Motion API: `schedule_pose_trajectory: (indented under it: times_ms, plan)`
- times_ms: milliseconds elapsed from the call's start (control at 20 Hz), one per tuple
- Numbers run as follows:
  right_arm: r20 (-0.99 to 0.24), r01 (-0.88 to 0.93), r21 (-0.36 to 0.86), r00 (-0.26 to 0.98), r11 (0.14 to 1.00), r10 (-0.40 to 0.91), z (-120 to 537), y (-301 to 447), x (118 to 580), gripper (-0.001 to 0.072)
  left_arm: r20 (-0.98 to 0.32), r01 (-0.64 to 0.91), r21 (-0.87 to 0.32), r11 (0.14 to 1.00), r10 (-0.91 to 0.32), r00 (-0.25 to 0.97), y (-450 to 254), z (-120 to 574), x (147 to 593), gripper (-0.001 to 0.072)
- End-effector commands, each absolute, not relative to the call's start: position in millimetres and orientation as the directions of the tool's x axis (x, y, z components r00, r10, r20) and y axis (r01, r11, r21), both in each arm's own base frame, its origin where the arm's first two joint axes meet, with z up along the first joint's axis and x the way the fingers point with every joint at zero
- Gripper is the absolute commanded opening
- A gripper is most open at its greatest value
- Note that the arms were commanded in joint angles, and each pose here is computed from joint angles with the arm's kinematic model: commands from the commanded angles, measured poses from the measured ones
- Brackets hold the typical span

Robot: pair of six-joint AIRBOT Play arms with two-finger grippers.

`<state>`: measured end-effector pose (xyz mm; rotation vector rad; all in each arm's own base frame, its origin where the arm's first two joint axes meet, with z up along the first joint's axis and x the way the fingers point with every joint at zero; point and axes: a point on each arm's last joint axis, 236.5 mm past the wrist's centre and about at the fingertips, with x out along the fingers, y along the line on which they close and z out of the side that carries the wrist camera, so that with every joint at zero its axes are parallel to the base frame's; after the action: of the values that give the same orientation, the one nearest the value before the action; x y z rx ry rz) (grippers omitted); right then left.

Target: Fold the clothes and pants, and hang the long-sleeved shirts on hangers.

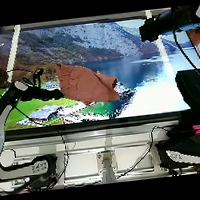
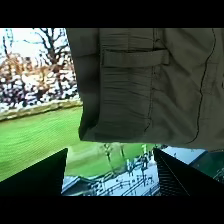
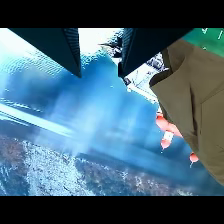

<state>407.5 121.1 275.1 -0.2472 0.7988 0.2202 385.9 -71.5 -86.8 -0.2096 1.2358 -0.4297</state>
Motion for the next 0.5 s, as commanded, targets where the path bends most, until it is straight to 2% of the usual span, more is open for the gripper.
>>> schedule_pose_trajectory:
  times_ms: [0, 200, 350, 450]
  plan:
    - [-0.734, -0.288, -0.135, 0.672, 0.948, 0.099, 271, 122, 410, 0.0287, -0.846, 0.176, -0.405, 0.897, -0.441, 0.299, -74, -96, 399, 0.0579]
    - [-0.734, -0.288, -0.134, 0.671, 0.948, 0.1, 271, 122, 410, 0.0287, -0.851, 0.163, -0.404, 0.9, -0.435, 0.293, -73, -106, 400, 0.0578]
    - [-0.734, -0.288, -0.134, 0.672, 0.948, 0.1, 271, 122, 410, 0.0287, -0.836, 0.122, -0.454, 0.882, -0.47, 0.285, -81, -113, 401, 0.0576]
    - [-0.734, -0.288, -0.135, 0.672, 0.948, 0.099, 271, 122, 410, 0.0286, -0.821, 0.097, -0.487, 0.868, -0.493, 0.286, -87, -114, 403, 0.047]
